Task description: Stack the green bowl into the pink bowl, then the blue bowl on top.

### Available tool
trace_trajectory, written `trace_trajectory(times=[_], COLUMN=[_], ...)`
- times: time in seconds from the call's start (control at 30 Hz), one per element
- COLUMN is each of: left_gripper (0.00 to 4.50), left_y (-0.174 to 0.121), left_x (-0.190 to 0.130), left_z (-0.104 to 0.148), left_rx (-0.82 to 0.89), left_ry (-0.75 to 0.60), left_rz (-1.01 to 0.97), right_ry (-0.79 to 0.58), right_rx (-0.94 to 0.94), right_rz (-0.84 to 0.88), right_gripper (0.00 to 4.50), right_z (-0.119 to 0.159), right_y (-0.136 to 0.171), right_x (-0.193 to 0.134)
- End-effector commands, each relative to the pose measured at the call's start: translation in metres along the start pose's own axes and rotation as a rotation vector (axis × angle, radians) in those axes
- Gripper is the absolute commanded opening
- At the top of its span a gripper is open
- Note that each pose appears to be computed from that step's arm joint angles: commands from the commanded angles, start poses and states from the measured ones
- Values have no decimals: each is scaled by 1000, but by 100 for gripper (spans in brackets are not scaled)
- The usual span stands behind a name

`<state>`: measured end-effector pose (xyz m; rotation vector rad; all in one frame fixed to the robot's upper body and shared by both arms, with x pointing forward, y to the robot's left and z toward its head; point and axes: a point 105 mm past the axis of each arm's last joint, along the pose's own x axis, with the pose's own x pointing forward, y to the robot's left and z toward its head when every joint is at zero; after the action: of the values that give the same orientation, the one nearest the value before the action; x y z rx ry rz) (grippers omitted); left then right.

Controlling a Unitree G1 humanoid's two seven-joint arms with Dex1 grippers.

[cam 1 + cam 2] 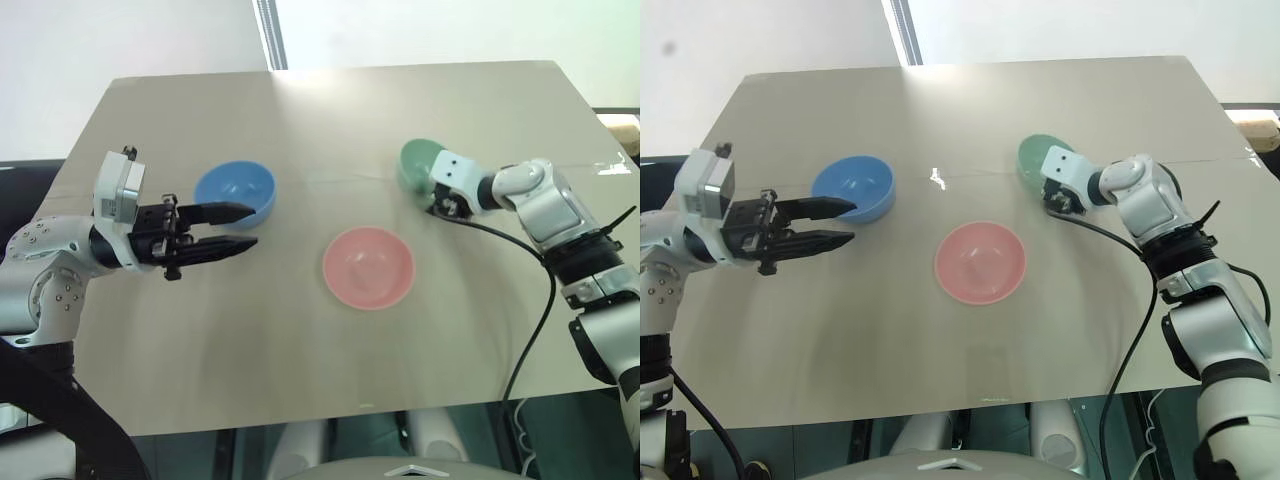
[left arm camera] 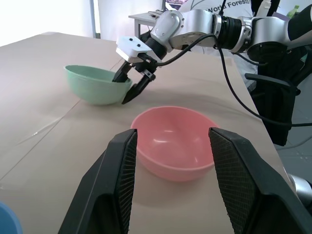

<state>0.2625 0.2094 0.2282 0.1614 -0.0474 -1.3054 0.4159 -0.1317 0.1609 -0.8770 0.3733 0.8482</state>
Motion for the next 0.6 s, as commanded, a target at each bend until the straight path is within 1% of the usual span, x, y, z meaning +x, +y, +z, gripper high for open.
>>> trace_trajectory(times=[0.03, 0.23, 0.37, 0.47, 0.6], left_gripper=[245, 245, 245, 245, 245], left_y=[-1, -2, -1, 3, 8], left_x=[-5, -5, -8, -13, -19], left_z=[11, 12, 12, 13, 14], left_rx=[57, 56, 60, 62, 63], left_ry=[-8, -10, -10, -17, -26], left_rz=[12, 14, 28, 64, 102], right_ry=[-31, -71, -207, -295, -368], right_rx=[-49, -92, -123, -164, -250], right_rz=[-30, 18, 114, 165, 229], right_gripper=[3, 3, 3, 3, 3], right_z=[13, 21, 51, 76, 101], right_y=[-10, -1, 19, 33, 53], right_x=[-7, -10, -25, -45, -72])
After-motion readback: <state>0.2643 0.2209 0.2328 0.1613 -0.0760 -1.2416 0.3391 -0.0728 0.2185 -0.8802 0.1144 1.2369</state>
